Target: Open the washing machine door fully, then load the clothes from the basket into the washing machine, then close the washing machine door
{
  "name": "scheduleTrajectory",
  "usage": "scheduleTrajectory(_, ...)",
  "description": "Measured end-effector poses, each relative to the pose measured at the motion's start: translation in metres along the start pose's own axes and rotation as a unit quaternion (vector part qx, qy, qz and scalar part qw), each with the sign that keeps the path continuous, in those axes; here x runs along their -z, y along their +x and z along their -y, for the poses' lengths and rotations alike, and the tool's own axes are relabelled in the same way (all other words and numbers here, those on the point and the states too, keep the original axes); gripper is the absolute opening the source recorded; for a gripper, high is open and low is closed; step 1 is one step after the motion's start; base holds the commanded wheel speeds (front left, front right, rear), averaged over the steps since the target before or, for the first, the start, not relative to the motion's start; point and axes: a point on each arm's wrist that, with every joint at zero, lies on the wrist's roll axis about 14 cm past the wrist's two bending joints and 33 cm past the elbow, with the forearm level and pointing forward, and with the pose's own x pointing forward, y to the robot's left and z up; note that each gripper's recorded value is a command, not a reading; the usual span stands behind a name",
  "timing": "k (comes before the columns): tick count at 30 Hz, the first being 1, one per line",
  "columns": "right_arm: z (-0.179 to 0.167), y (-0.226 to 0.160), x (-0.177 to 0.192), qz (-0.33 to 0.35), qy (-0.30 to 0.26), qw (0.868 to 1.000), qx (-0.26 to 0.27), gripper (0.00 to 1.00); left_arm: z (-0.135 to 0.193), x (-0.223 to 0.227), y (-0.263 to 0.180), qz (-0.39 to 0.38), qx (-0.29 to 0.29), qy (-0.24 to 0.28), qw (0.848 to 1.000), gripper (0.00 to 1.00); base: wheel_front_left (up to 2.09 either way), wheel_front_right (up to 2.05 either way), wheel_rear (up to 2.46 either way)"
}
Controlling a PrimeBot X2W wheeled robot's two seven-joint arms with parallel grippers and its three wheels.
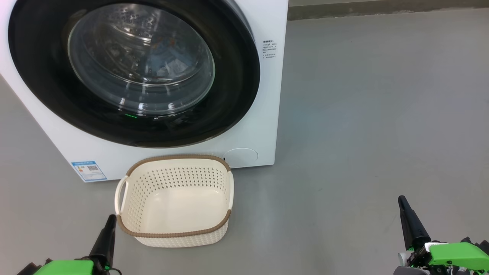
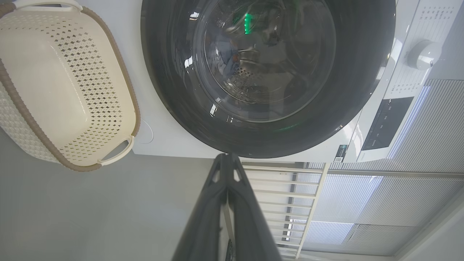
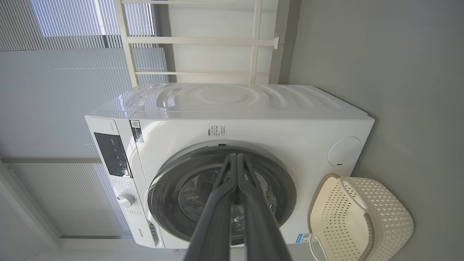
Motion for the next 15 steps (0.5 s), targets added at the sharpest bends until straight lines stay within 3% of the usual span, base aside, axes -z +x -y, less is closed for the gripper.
scheduleTrajectory(15, 0.0, 0.0, 0.0, 0.0, 0.0, 1.0, 0.0, 0.0, 0.0, 0.0, 0.0, 0.0, 0.0, 0.0, 1.0, 0.0, 0.0, 0.0, 0.0)
